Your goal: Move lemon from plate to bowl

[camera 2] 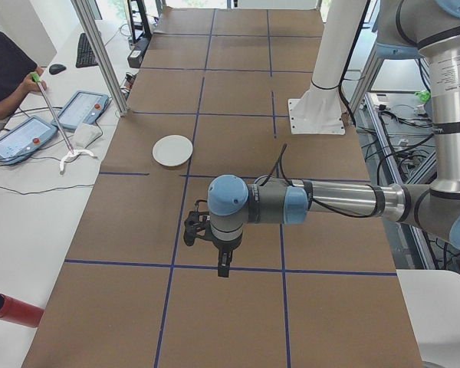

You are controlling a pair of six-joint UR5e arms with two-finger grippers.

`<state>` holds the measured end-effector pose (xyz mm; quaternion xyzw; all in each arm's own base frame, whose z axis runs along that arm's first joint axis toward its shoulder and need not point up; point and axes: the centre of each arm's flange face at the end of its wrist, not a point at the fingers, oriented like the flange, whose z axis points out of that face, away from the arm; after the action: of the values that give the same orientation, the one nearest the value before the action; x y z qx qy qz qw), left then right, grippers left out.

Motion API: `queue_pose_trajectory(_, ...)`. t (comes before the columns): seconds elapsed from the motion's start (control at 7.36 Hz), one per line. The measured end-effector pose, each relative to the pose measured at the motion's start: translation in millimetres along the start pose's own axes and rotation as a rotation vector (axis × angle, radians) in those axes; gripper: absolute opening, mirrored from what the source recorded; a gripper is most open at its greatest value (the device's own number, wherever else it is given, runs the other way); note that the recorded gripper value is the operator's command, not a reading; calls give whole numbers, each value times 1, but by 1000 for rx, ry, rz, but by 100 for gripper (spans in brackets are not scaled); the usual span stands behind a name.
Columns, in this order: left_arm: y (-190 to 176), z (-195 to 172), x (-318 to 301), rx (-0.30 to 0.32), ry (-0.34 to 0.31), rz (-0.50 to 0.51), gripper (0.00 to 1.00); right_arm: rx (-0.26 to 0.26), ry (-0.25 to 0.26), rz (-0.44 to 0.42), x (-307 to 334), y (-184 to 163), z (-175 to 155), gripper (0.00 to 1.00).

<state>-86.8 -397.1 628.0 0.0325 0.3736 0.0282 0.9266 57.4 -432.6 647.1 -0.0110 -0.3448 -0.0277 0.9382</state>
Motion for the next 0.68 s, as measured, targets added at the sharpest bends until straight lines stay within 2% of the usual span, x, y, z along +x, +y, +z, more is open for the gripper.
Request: queue_pose_trajectory(0.68,-11,-12,14,20,-3,32,100,0,0,0,0,0,0,100)
